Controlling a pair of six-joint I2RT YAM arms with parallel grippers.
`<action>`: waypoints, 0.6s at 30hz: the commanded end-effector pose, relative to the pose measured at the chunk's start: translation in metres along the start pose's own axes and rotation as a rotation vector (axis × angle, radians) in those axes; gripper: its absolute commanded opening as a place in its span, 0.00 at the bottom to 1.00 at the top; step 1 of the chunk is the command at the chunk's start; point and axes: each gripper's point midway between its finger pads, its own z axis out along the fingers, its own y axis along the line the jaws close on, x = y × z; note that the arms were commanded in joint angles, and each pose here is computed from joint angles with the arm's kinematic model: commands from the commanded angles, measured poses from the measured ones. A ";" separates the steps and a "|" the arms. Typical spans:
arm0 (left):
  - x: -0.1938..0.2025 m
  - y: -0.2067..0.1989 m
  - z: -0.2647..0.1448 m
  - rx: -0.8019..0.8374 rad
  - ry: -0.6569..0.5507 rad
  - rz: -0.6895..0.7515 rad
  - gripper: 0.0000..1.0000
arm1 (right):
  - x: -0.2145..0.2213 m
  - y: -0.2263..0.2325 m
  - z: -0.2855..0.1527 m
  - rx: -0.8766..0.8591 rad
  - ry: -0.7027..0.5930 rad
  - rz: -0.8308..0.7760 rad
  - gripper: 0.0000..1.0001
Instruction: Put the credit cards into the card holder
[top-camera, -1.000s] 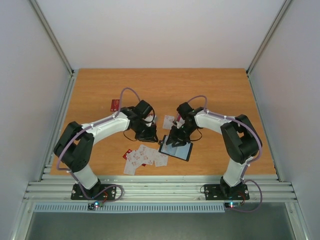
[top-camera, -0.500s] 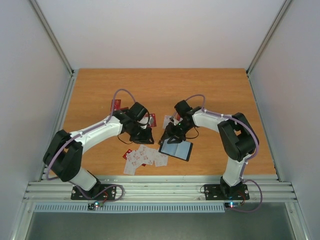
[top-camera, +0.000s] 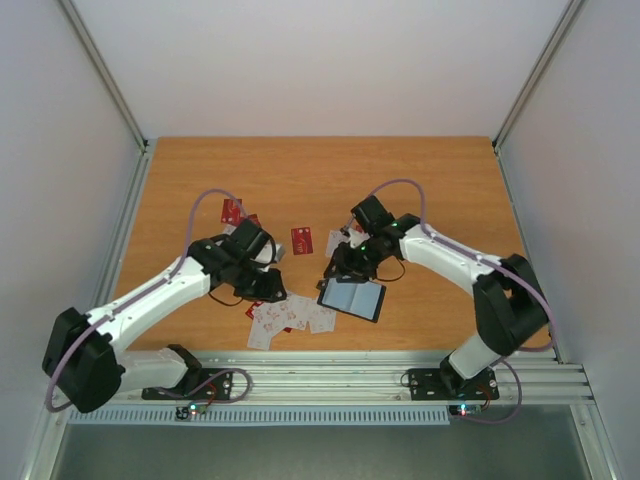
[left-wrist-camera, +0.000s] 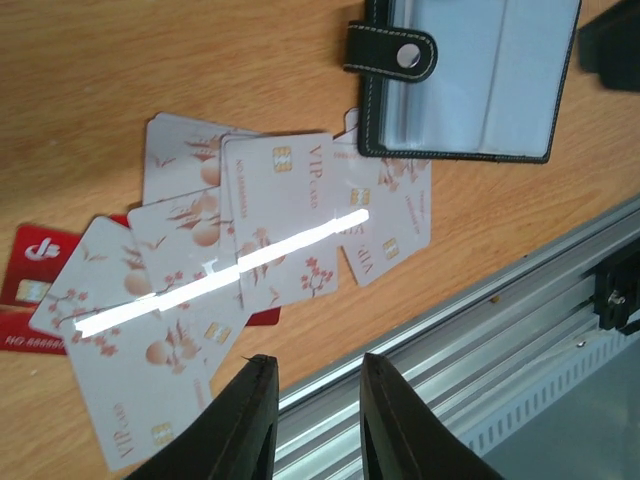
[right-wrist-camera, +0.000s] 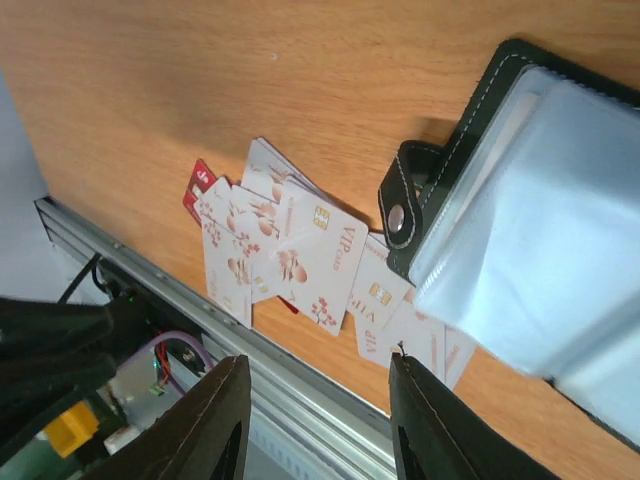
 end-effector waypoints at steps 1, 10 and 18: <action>0.017 0.018 -0.009 -0.072 0.005 0.004 0.27 | 0.018 -0.011 -0.020 0.082 -0.015 -0.041 0.39; 0.033 0.027 -0.002 -0.088 0.040 -0.018 0.42 | 0.057 -0.006 0.004 0.100 0.033 -0.050 0.42; 0.018 0.027 0.031 -0.063 0.060 -0.075 0.34 | 0.062 0.005 0.058 0.098 -0.003 0.045 0.48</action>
